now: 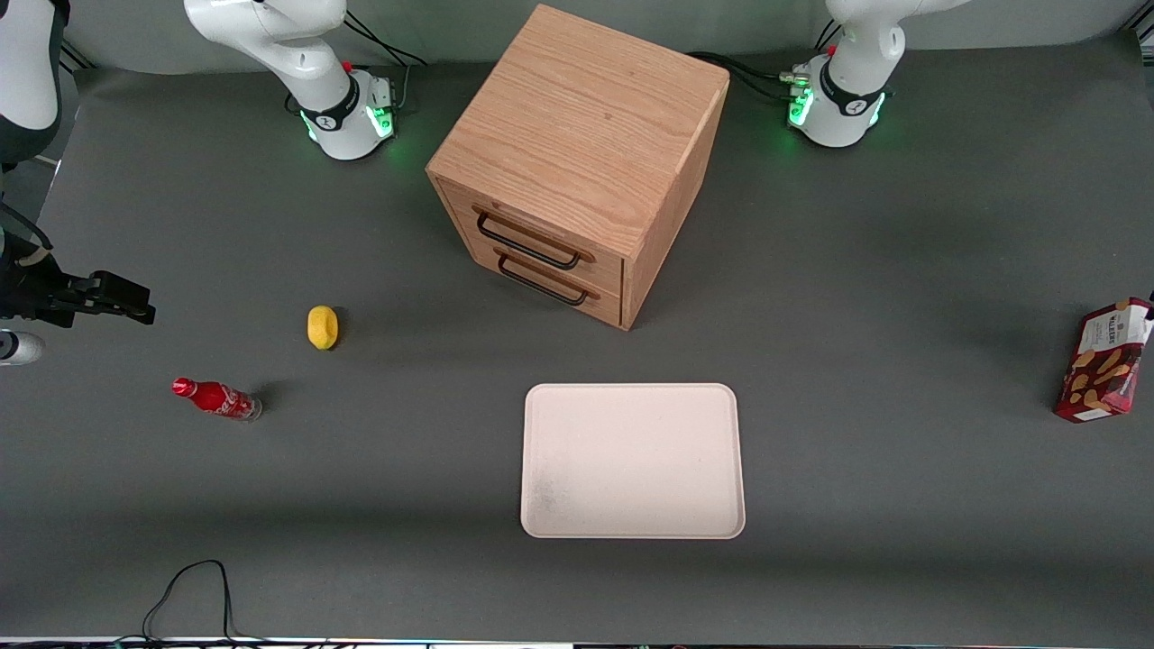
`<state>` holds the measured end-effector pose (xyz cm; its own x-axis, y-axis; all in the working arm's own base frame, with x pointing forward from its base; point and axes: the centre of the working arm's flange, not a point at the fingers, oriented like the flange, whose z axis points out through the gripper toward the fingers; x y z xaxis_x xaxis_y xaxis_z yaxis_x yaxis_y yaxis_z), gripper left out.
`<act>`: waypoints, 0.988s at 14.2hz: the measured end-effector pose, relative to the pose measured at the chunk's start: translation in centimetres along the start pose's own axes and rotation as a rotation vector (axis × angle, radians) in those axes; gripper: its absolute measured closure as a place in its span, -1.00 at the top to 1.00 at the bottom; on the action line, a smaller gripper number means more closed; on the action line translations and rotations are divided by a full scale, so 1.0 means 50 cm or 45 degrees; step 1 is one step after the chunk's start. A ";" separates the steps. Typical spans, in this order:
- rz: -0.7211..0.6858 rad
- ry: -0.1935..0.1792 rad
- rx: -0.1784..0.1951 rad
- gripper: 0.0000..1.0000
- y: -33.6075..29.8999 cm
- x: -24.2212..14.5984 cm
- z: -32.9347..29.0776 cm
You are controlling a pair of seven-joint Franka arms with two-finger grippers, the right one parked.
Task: Place red cookie box on tray
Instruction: 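Lower the left gripper onto the shortbread box and close on it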
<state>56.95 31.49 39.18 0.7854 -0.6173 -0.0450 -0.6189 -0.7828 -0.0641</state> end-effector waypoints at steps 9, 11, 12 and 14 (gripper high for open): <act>0.008 0.001 -0.056 0.89 -0.051 -0.066 0.259; -0.008 0.003 -0.041 0.44 -0.055 -0.070 0.294; -0.011 0.002 -0.039 0.16 -0.055 -0.070 0.307; -0.016 0.003 -0.041 -0.23 -0.056 -0.069 0.314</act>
<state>56.01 37.03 23.88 0.7931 -0.6077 -0.0419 -0.6090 -0.7925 -0.0326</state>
